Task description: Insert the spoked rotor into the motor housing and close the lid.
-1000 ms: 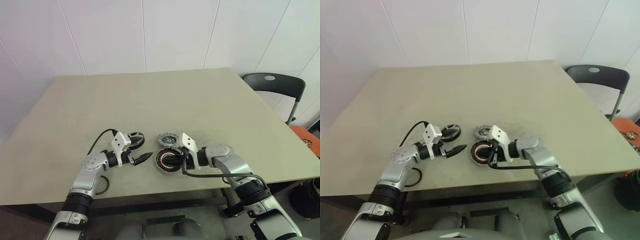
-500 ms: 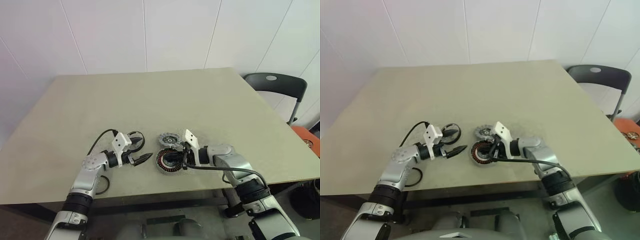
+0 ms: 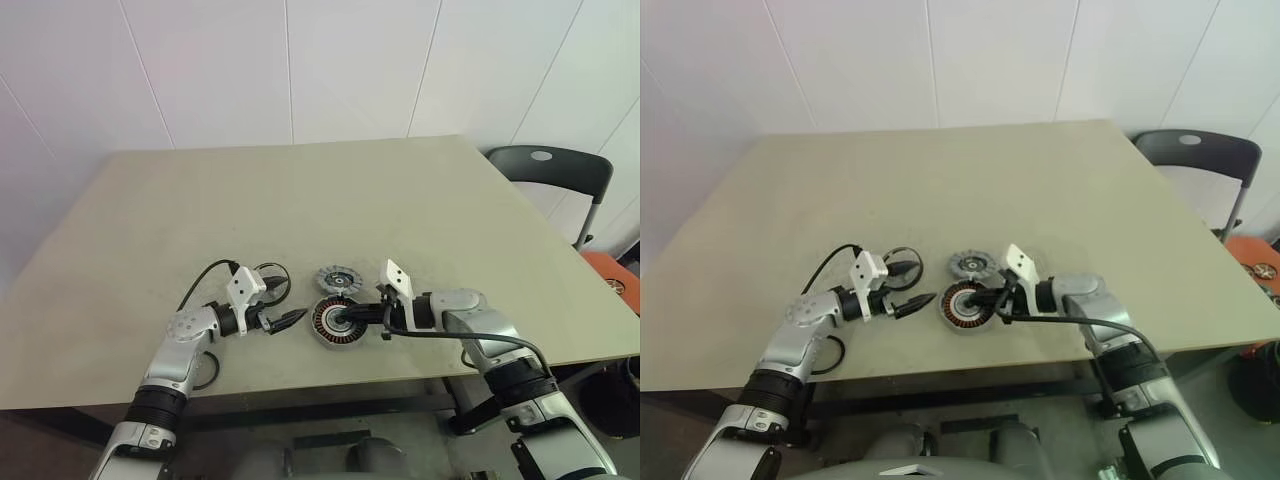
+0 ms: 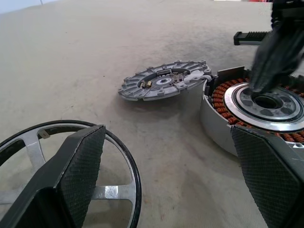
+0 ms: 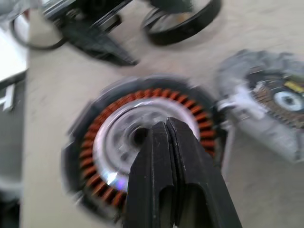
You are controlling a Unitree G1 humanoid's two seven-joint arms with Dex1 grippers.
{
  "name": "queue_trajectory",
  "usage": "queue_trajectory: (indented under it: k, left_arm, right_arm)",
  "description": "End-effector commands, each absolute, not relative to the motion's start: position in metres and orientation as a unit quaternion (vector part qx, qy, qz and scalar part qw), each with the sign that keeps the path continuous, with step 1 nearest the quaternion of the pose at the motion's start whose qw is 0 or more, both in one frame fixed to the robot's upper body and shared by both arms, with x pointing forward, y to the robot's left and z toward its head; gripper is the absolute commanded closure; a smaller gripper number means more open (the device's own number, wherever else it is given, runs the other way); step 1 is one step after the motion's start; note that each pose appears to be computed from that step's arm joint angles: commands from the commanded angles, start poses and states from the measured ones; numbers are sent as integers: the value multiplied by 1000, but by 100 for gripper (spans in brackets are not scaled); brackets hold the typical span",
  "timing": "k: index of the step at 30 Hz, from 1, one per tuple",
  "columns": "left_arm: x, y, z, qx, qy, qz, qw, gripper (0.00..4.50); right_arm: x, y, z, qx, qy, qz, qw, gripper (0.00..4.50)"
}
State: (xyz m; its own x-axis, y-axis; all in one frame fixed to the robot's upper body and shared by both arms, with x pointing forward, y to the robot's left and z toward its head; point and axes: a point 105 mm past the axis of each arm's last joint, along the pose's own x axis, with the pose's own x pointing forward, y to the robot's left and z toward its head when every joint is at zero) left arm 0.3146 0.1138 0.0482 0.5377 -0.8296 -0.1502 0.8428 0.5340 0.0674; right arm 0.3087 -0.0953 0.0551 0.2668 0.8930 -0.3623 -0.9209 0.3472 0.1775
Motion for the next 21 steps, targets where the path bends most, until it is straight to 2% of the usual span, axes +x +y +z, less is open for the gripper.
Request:
queue_trajectory:
  k: [1, 5, 10, 13, 16, 21]
  left_arm:
    - [324, 114, 64, 64, 17, -457, 887, 0]
    - [328, 113, 94, 0, -35, -439, 898, 0]
    - [331, 134, 117, -79, -53, -387, 917, 0]
    - [326, 151, 119, -140, -25, -357, 923, 0]
    - [317, 186, 124, -227, -15, -309, 923, 0]
    - [320, 220, 97, -302, 62, -202, 930, 0]
  right_arm:
    - [321, -93, 87, -5, 150, 572, 806, 448]
    - [324, -95, 108, 12, 124, 579, 806, 448]
    - [315, -104, 121, -12, 119, 598, 793, 448]
    - [312, -114, 118, -37, 132, 593, 793, 448]
    - [313, -125, 117, -39, 137, 584, 800, 448]
    - [315, -130, 120, -43, 133, 578, 804, 448]
